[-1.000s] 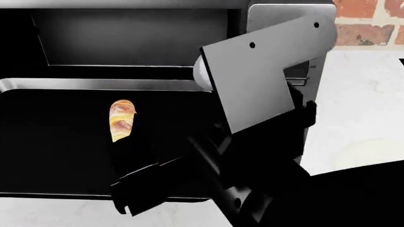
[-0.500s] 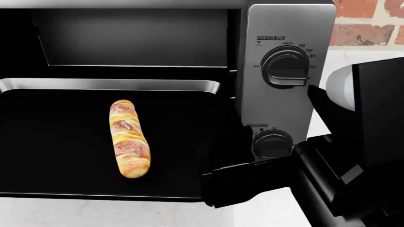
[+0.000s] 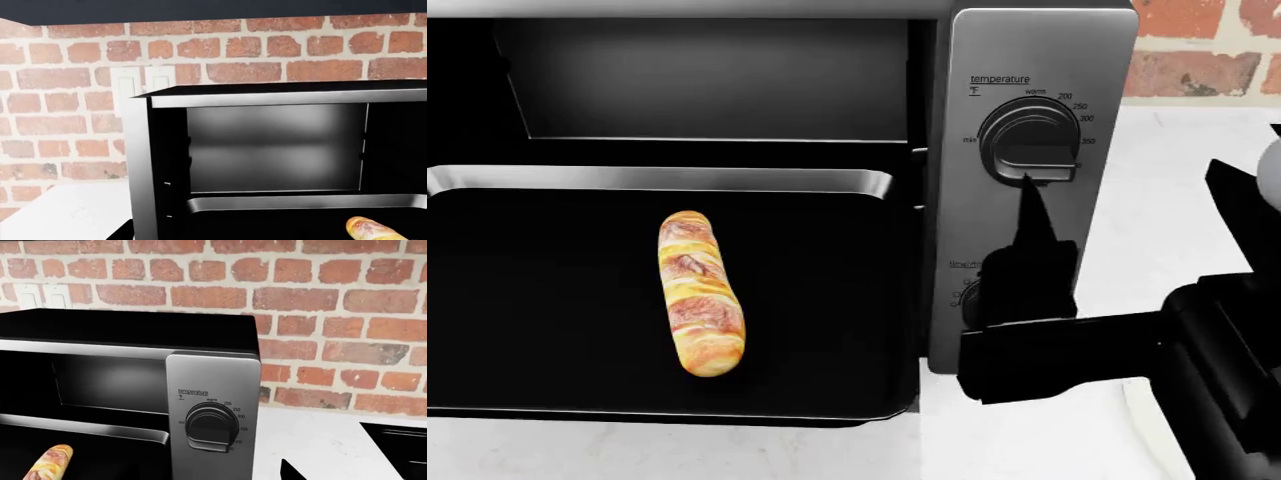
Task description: Place the baguette on the tray of the toaster oven.
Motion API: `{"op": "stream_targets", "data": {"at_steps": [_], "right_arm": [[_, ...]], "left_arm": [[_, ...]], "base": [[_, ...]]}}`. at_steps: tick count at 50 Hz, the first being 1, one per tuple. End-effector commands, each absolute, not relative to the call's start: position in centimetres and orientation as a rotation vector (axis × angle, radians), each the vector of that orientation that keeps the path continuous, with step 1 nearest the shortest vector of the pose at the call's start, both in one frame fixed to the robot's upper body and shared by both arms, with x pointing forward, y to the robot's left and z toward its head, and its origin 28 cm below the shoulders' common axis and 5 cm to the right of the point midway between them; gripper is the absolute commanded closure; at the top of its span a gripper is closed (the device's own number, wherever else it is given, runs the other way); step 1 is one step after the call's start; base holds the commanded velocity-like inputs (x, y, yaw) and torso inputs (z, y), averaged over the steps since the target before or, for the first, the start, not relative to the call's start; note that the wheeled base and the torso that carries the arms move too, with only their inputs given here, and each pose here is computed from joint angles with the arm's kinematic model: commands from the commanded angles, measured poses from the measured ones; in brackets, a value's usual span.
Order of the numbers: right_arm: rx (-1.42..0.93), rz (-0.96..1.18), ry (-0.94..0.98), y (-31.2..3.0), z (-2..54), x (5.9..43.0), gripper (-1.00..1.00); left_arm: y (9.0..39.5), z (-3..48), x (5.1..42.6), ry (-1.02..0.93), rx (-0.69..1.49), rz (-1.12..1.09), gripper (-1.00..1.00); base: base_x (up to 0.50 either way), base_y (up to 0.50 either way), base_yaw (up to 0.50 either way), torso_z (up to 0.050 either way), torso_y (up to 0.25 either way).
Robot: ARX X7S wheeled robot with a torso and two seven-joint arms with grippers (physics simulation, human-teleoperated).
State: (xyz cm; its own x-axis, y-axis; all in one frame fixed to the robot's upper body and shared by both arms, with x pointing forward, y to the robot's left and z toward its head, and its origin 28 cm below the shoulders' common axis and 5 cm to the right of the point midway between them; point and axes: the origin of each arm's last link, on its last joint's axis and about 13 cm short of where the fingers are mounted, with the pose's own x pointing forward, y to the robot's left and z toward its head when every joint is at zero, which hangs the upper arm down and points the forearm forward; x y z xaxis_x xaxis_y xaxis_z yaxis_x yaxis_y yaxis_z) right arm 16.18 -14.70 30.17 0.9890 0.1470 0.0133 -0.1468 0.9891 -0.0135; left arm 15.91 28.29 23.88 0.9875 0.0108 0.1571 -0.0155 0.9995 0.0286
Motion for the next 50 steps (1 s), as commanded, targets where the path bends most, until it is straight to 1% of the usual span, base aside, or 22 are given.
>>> {"op": "stream_targets", "data": {"at_steps": [1,5,14,27,41,50], "right_arm": [[-0.002,0.133,-0.05,-14.8,31.1,16.0,-1.0],[-0.005,0.126,-0.077,-14.8,31.9,15.8,-1.0],[-0.005,0.087,-0.097,-15.3,32.9,16.6,-1.0],[-0.017,0.039,-0.123,-15.6,33.7,17.4,-1.0],[-0.051,0.028,-0.182,-15.4,35.9,17.9,-1.0],[-0.061,0.021,-0.213,-15.4,35.7,18.2,-1.0]], "left_arm": [[28.4,26.1,15.8,-0.208,0.028,0.022,-1.0],[28.3,27.1,16.2,-0.233,0.014,0.035,-1.0],[27.9,29.0,16.3,-0.273,0.03,0.015,-1.0],[27.8,30.4,17.4,-0.309,0.035,0.008,-1.0],[27.4,31.2,17.8,-0.335,0.033,-0.011,-1.0],[27.1,31.0,18.0,-0.349,0.035,-0.017,-1.0]], "base": [[0.0,0.0,0.0,0.0,0.0],[0.0,0.0,0.0,0.0,0.0],[0.0,0.0,0.0,0.0,0.0],[0.0,0.0,0.0,0.0,0.0],[0.0,0.0,0.0,0.0,0.0],[0.0,0.0,0.0,0.0,0.0]]}}
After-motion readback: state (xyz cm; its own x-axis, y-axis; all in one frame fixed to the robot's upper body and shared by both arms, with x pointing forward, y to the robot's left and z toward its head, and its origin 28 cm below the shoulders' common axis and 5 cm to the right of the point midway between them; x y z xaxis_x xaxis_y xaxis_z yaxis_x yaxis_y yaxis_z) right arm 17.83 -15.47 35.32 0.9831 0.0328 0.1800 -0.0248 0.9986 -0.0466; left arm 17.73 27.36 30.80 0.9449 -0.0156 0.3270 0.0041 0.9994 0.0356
